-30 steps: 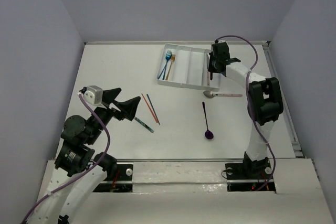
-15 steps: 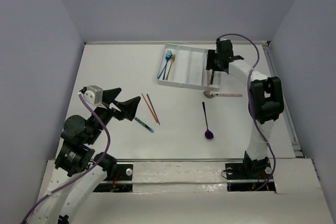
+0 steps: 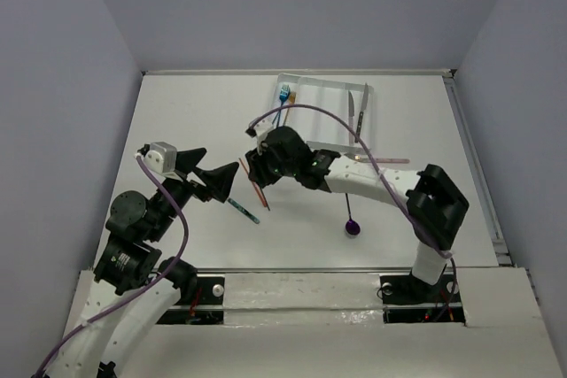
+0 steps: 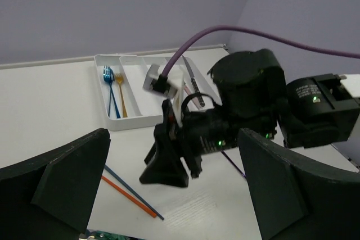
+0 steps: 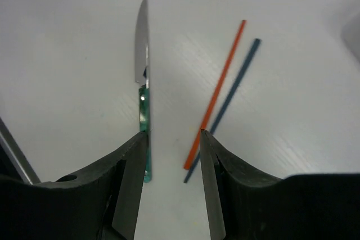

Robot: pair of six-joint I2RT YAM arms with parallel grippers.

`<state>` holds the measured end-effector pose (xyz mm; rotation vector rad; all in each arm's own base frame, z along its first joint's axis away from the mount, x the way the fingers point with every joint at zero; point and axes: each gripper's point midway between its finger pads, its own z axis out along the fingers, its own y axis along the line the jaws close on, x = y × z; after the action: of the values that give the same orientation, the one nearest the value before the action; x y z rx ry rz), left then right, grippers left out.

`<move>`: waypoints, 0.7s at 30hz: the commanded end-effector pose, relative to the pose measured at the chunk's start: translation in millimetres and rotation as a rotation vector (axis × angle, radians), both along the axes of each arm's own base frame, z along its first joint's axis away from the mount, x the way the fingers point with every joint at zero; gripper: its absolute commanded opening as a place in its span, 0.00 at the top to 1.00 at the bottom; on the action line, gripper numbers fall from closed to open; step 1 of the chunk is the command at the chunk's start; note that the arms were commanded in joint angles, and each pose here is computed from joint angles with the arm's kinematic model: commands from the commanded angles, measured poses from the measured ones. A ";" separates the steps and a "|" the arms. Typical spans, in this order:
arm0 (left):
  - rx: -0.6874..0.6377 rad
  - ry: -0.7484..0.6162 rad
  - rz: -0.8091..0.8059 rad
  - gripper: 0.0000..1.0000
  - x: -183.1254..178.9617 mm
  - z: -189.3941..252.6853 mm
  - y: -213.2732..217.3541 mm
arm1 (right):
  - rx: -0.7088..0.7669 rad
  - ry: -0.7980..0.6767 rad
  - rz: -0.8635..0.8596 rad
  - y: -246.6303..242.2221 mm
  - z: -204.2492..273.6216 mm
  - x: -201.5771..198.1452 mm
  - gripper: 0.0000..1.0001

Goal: Sort the eating utensils into containers

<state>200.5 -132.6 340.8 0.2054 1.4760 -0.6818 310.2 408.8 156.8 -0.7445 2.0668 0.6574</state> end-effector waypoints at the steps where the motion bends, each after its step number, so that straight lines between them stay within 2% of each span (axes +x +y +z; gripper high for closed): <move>1: -0.018 -0.053 0.007 0.01 0.8 16.7 1.6 | -0.034 0.021 0.097 37.3 -24.1 -28.7 0.51; 7: -0.022 -0.062 0.021 0.01 0.5 18.8 5.2 | -0.193 0.044 0.104 59.7 -71.5 -44.9 0.46; 15: -0.025 -0.065 0.010 0.01 -1.5 19.4 4.0 | -0.281 0.082 0.148 76.4 -108.4 -74.9 0.42; 21: -0.025 -0.068 0.009 0.01 -2.2 20.4 4.1 | -0.370 0.057 0.144 79.5 -126.3 -86.5 0.54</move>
<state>202.0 -129.9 341.0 0.1956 1.4750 -0.6716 227.2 483.5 30.0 -1.0915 2.2421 0.4464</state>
